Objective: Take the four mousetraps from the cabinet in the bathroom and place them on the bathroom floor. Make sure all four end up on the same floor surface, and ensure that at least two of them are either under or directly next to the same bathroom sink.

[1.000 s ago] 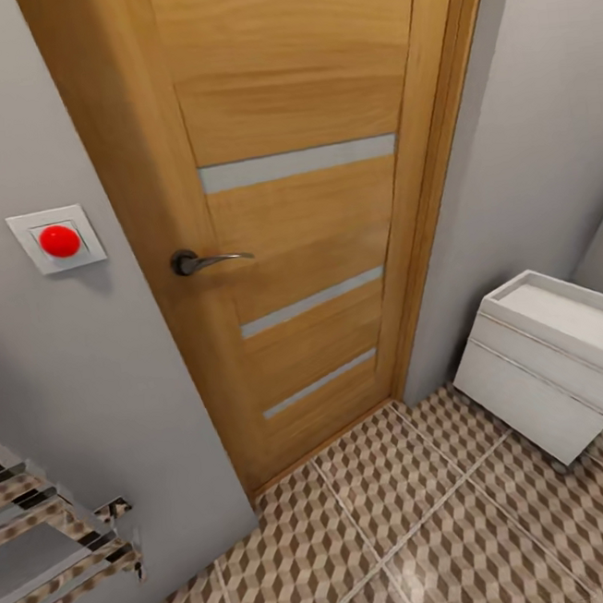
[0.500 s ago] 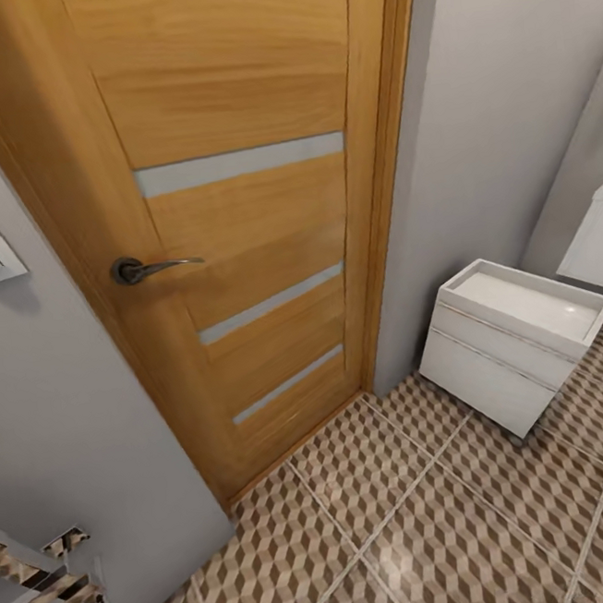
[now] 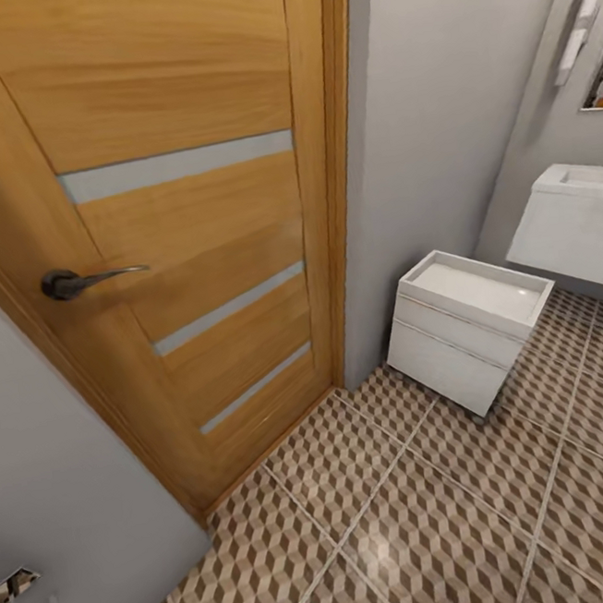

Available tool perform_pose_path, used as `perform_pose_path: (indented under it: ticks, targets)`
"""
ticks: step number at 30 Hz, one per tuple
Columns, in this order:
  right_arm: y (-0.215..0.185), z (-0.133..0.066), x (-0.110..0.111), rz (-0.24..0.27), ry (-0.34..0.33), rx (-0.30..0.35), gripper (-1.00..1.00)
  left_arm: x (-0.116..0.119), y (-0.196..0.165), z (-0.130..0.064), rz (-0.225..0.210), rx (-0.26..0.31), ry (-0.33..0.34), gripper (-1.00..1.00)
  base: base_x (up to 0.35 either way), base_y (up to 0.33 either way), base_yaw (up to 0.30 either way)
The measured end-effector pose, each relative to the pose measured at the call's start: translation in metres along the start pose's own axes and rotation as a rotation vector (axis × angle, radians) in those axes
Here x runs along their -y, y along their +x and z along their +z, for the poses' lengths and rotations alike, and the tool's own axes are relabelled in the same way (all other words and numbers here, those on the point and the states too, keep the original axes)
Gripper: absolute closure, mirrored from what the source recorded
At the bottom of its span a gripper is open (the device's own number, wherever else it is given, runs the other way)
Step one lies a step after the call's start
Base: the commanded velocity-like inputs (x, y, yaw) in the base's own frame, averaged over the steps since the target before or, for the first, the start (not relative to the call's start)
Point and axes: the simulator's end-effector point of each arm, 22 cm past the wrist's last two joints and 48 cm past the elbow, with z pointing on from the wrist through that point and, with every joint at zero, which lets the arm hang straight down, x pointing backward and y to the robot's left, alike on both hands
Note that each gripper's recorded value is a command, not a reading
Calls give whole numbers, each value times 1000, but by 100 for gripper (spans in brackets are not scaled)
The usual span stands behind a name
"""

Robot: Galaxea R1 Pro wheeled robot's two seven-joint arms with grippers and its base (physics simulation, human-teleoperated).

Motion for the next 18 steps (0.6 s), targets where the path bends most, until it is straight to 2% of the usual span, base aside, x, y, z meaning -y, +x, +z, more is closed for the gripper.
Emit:
perform_pose_path:
  ticks: [18]
  targets:
    - [7, 1, -2, 2, -5, -16, 100, -1, 7, 2, 1, -17, -3, 100, 0, 0, -258]
